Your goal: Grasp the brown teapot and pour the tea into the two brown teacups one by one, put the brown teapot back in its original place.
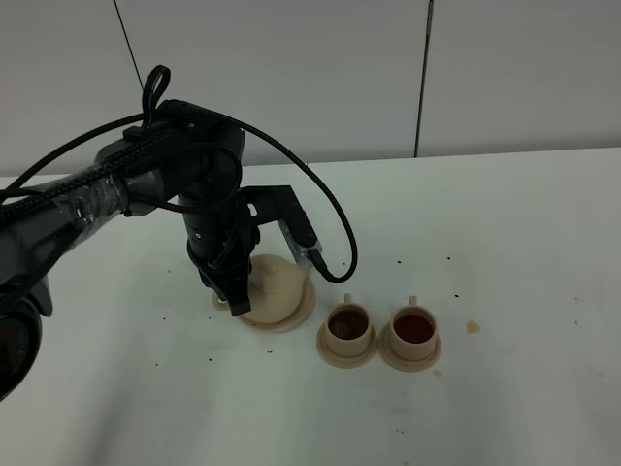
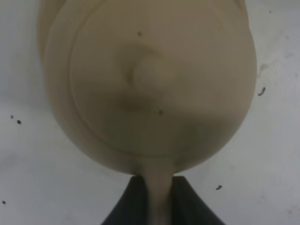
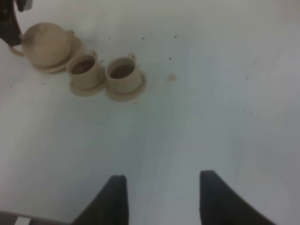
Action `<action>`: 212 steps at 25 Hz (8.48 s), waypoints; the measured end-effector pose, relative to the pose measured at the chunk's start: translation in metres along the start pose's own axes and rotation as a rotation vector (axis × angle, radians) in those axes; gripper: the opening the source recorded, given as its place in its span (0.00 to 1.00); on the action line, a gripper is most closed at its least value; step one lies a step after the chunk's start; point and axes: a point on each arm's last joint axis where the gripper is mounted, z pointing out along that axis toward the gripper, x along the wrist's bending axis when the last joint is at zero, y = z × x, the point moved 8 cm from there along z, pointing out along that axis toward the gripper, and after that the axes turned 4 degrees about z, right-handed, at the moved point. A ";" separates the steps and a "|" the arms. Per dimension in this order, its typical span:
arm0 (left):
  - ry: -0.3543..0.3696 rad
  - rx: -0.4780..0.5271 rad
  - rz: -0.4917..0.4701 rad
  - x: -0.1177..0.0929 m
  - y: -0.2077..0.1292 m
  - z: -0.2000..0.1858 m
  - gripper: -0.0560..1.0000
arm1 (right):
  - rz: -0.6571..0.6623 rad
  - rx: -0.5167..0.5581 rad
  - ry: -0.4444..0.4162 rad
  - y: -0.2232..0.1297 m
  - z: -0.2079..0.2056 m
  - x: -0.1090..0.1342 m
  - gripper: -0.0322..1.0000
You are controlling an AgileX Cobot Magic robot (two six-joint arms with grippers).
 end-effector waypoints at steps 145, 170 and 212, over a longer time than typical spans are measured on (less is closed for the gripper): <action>0.788 -0.703 -1.224 -0.252 -0.327 -0.181 0.44 | 0.000 0.000 0.001 0.000 0.000 0.000 0.37; 0.713 -0.718 -1.330 -0.283 -0.303 -0.137 0.44 | 0.000 0.000 0.001 0.000 0.000 0.000 0.37; 0.669 -0.760 -1.326 -0.284 -0.295 -0.137 0.44 | 0.000 0.000 0.001 0.000 0.000 0.000 0.37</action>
